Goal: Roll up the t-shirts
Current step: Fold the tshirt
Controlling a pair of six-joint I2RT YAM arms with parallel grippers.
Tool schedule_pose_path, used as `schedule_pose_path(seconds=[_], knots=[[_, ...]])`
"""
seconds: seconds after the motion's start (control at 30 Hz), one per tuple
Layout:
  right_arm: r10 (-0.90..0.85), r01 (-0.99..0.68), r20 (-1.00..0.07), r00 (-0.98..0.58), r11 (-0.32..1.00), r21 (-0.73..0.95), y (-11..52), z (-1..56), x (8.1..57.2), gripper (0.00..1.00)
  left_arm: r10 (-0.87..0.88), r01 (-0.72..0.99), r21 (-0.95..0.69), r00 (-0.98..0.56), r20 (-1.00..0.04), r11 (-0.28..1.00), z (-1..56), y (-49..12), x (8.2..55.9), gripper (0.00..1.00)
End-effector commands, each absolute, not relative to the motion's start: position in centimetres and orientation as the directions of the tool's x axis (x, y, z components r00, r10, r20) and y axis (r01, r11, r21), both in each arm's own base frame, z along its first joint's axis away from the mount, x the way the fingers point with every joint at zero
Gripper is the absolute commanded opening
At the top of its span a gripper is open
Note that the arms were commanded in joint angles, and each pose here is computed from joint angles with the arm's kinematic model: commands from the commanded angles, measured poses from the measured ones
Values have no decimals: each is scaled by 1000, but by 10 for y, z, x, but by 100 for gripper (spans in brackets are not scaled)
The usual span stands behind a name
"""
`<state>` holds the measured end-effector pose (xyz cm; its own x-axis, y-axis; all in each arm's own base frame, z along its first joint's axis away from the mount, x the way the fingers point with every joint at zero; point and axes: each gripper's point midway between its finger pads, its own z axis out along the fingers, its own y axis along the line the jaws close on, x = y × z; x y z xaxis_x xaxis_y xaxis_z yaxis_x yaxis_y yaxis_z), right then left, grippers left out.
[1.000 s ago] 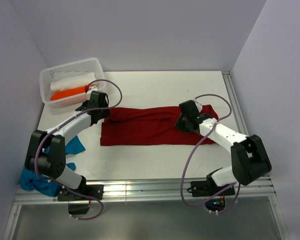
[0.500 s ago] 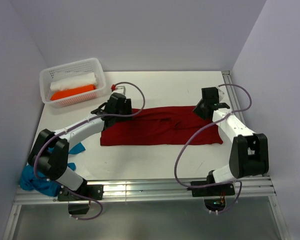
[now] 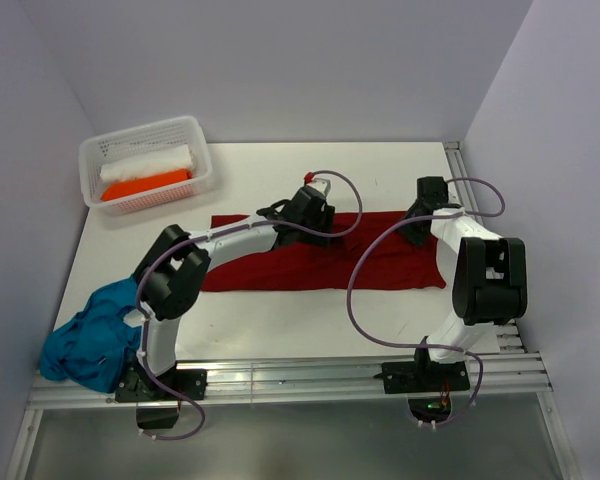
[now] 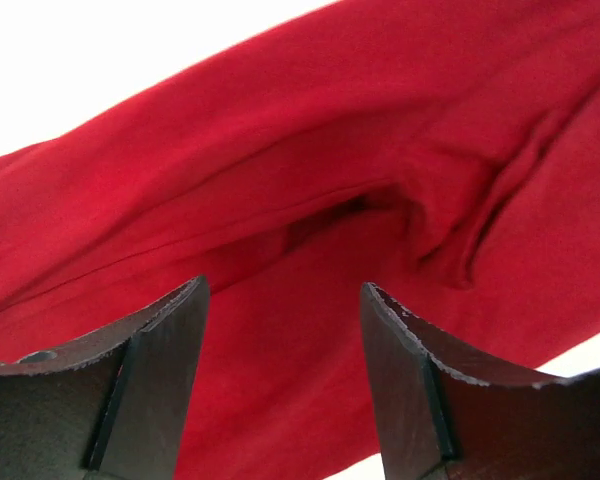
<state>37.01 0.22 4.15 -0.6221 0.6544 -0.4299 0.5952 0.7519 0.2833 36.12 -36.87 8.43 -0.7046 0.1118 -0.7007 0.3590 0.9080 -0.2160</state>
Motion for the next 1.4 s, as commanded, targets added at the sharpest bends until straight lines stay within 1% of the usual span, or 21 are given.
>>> schedule_pose_path(seconds=[0.0,0.13,0.2,0.23,0.27,0.3,0.33,0.63,0.77,0.87,1.0,1.1,1.13,1.17,1.2,1.23,1.27,1.37], knots=[[672,594,-452,-588,737,323,-8,51,385,43,106,438,-300,-693,-713,848,108,-402,366,67],[699,610,-403,-591,714,344,-8,39,382,43,105,467,-343,-701,-705,815,110,-420,365,68],[704,611,-390,-593,709,352,-7,33,380,35,114,489,-360,-702,-703,794,112,-429,362,68],[703,601,-385,-598,711,365,-4,34,380,29,120,501,-366,-702,-702,784,113,-434,360,68],[704,600,-386,-596,710,369,-4,34,378,13,131,512,-364,-699,-703,778,112,-437,357,68],[704,598,-386,-596,710,372,-3,34,377,5,136,518,-362,-696,-705,775,113,-439,355,68],[705,597,-387,-594,709,375,-3,36,375,0,141,526,-365,-694,-706,768,114,-442,353,68],[688,546,-463,-558,725,420,-1,71,345,0,188,592,-380,-680,-709,710,119,-460,334,68],[671,510,-504,-544,741,436,1,83,326,0,221,597,-367,-689,-691,713,104,-465,328,68],[661,493,-484,-573,750,440,8,78,311,0,233,599,-377,-700,-675,707,98,-469,325,68],[665,517,-459,-589,747,418,9,65,287,0,244,598,-387,-712,-658,702,92,-475,321,68],[688,557,-472,-551,724,406,3,65,271,0,256,598,-392,-722,-643,699,89,-480,318,68],[688,552,-497,-528,723,415,1,72,269,7,257,598,-399,-726,-638,695,91,-482,317,68],[689,563,-508,-517,721,404,-2,69,263,10,265,597,-401,-731,-629,694,88,-484,315,68],[697,574,-511,-504,712,405,-3,70,260,19,267,597,-403,-733,-626,694,87,-485,314,68],[697,578,-533,-480,708,406,-7,75,258,43,272,599,-403,-733,-623,692,85,-488,312,68],[697,571,-539,-473,709,414,-7,77,258,48,276,602,-404,-733,-621,689,85,-489,309,68],[691,539,-564,-452,715,444,-5,89,263,48,284,603,-401,-734,-617,689,81,-492,305,67]])
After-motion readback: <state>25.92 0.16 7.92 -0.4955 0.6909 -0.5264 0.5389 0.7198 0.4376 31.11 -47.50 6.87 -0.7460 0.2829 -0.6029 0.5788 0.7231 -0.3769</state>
